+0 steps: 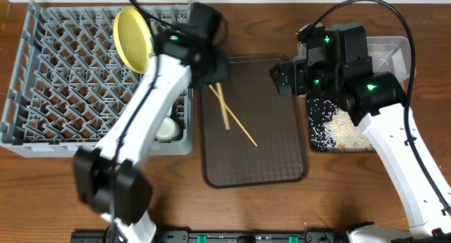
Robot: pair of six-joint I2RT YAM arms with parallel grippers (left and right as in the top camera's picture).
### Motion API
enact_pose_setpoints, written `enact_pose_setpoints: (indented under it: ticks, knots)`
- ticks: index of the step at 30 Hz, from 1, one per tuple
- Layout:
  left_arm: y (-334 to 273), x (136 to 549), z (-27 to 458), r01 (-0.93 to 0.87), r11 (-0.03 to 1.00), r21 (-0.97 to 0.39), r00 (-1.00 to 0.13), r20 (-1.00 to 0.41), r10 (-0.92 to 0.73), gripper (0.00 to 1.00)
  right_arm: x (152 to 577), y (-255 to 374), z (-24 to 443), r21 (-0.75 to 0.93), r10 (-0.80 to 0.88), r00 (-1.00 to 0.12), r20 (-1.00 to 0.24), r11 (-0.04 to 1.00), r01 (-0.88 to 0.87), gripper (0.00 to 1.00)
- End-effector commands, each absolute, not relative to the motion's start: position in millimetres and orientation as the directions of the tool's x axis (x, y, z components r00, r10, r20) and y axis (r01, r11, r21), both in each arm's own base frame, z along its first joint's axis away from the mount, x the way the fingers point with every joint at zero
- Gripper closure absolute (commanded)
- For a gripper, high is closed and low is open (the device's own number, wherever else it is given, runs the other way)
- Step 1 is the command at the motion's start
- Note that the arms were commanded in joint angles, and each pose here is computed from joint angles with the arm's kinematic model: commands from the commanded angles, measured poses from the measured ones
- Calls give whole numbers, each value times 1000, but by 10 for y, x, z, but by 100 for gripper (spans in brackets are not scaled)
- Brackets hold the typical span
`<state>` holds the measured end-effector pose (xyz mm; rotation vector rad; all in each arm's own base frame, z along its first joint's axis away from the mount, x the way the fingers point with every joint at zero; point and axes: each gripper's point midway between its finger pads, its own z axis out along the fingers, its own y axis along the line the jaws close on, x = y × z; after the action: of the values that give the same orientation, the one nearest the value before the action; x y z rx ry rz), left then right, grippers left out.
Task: Sort waste into correct bins and load items into the dishwasher
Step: 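Lift the chopstick and carry it left to the rack, then lower the chopstick into the rack beside the bowls and release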
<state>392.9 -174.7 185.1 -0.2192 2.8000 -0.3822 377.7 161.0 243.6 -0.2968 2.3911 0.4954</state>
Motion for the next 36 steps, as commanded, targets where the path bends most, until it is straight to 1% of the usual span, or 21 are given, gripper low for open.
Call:
enact_pose_setpoints:
  ticks: [1, 4, 6, 7, 9, 20, 27, 36]
  knots:
    - [-1285, 3946, 2214, -25, 995, -95, -899, -434, -65, 92, 3794, 1633, 2463, 279, -73, -750, -657, 901, -332, 1]
    - [-765, 3894, 2387, -80, 989, 123, -875, -484, -10, 92, 3794, 1633, 2463, 279, -73, -750, -657, 901, -332, 1]
    - [-529, 3844, 2434, -62, 969, 241, -882, -467, 60, 92, 3794, 1633, 2463, 279, -73, -750, -657, 901, -332, 1]
    - [-434, 3825, 2436, -54, 958, 283, -889, -451, 83, 92, 3795, 1632, 2463, 279, -73, -750, -657, 901, -332, 1]
    - [-305, 3796, 2399, -22, 946, 325, -904, -411, 120, 92, 3795, 1632, 2463, 279, -73, -750, -657, 901, -332, 1]
    - [314, 3796, 1983, -100, 926, 363, -956, -293, 11, 93, 3795, 1632, 2463, 279, -73, -750, -657, 901, -332, 1]
    - [335, 3983, 1708, -102, 927, 360, -963, -269, -2, 93, 3794, 1633, 2463, 279, -73, -750, -657, 901, -332, 1]
    - [343, 4026, 1365, -73, 925, 374, -983, -183, -3, 93, 3795, 1632, 2463, 279, -73, -750, -657, 901, -332, 1]
